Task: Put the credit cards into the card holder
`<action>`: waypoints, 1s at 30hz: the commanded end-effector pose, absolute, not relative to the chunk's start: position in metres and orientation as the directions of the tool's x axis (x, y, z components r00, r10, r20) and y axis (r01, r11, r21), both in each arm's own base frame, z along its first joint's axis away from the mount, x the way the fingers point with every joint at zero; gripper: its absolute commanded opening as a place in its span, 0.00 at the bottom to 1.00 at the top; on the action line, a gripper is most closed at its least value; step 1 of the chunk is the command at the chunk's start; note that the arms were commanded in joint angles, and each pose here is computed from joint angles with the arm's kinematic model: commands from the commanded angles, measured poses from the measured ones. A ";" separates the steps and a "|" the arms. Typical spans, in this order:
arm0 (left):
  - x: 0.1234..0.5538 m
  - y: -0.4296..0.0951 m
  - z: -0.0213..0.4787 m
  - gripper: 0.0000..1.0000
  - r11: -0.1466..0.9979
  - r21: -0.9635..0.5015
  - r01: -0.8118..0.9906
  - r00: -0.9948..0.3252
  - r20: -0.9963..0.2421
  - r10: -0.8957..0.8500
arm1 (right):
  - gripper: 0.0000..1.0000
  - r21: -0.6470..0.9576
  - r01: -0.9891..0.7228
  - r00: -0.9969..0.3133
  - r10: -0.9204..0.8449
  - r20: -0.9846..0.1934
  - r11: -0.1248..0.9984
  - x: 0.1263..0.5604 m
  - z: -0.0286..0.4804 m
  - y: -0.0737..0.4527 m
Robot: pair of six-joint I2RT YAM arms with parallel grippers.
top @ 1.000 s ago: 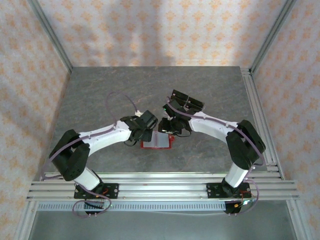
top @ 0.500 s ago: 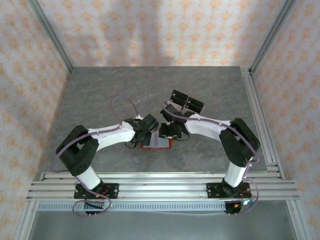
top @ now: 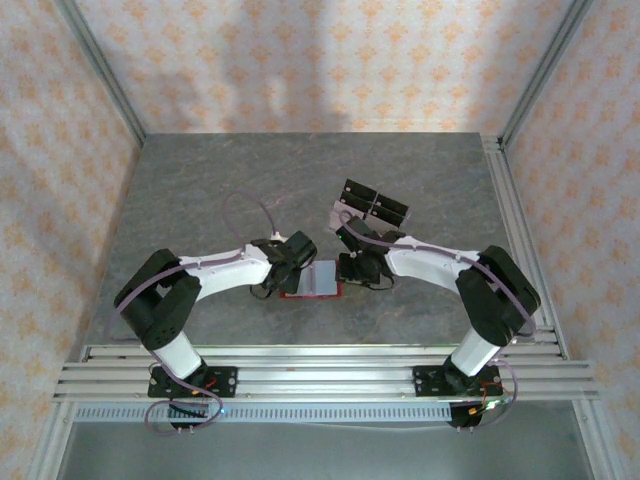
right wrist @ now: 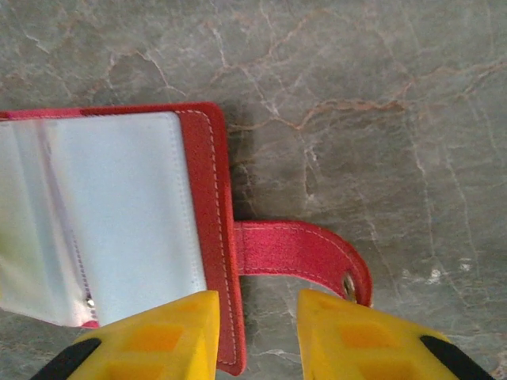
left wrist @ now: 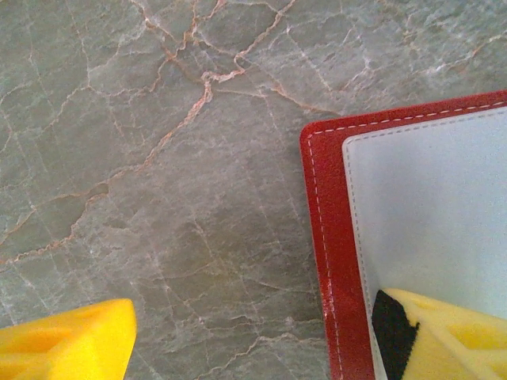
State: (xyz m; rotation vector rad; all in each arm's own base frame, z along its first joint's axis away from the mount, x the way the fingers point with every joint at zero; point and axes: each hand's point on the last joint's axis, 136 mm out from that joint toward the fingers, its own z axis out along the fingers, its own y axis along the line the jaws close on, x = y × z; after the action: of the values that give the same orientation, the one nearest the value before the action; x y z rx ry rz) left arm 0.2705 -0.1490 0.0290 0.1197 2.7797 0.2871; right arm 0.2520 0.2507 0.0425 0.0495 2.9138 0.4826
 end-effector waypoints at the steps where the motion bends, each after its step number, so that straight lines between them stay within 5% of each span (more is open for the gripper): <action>1: 0.263 -0.134 0.020 0.80 0.956 0.289 0.052 -0.943 -0.300 0.142 | 0.31 0.323 0.005 -0.979 0.071 -0.192 0.946 0.257 0.045 0.250; 7: 0.270 -0.137 0.035 0.81 0.960 0.276 0.039 -0.930 -0.341 0.136 | 0.32 0.384 -0.076 -0.947 0.054 -0.317 0.920 0.278 0.117 0.254; 11: 0.278 -0.149 0.060 0.82 0.980 0.200 0.023 -0.913 -0.396 0.102 | 0.34 0.272 -0.096 -0.912 0.024 -0.409 0.958 0.306 0.149 0.221; 17: 0.291 -0.154 0.105 0.84 0.993 0.108 -0.039 -0.875 -0.483 0.018 | 0.49 -0.030 -0.182 -0.900 -0.179 -0.398 0.983 0.336 0.143 0.178; 30: 0.292 -0.142 0.136 0.94 0.994 0.028 -0.101 -0.848 -0.525 -0.071 | 0.48 -0.216 -0.296 -0.893 -0.350 -0.284 0.931 0.364 0.103 0.166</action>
State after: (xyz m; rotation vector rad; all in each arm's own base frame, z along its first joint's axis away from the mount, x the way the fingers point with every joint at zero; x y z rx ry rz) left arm 0.2978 -0.1494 0.1315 -0.0855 2.5797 0.0616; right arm 0.3569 0.1766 0.0987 -0.4264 2.7859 -0.1311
